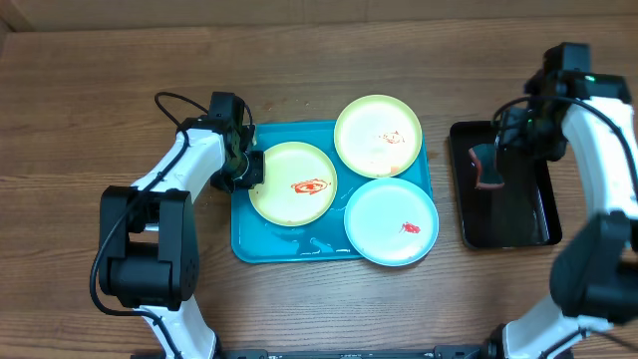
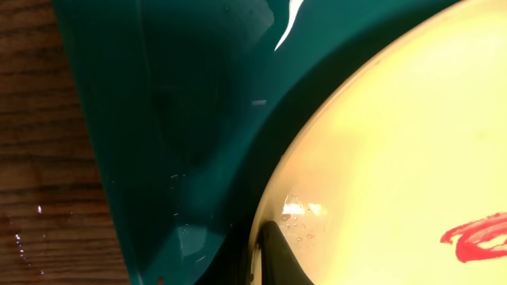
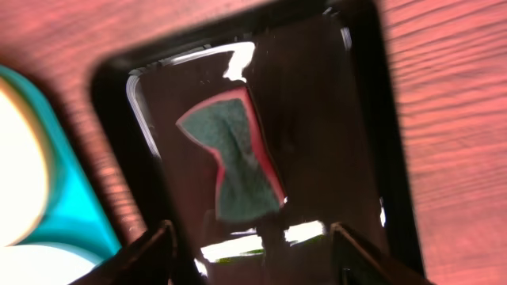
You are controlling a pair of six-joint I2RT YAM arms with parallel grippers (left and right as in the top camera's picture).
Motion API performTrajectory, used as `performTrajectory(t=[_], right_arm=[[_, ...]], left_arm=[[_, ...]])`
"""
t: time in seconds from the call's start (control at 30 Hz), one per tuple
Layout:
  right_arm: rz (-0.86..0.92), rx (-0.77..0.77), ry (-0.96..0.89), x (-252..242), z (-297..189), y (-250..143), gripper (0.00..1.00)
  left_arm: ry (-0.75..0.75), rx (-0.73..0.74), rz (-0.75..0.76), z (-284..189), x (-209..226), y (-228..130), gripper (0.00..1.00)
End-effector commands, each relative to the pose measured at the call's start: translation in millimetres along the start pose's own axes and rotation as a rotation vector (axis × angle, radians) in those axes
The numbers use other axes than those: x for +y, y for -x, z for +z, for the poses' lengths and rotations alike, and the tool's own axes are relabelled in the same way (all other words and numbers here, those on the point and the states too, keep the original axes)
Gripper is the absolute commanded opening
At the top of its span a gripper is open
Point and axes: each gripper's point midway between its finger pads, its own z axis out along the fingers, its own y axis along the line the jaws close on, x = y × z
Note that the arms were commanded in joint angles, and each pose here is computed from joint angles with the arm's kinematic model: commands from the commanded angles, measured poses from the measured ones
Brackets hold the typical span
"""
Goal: Clean dirty plates on tray and stack at the side
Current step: 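Grasp the orange-green sponge from the black tray with the right gripper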
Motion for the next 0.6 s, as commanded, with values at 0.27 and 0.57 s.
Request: performTrajectory(t=[0.27,0.57], right_arm=[[-0.042,0.149,0.052,10.6,78.5,-4.5,0.34],[0.014,0.167,0.076,14.1,102.7,-20.2,0.23]], left_arm=[[0.069,0.072,0.007,26.7,12.6,-19.7,0.04],[0.068,0.073,0.007,26.7,12.6,-20.0,0.04]])
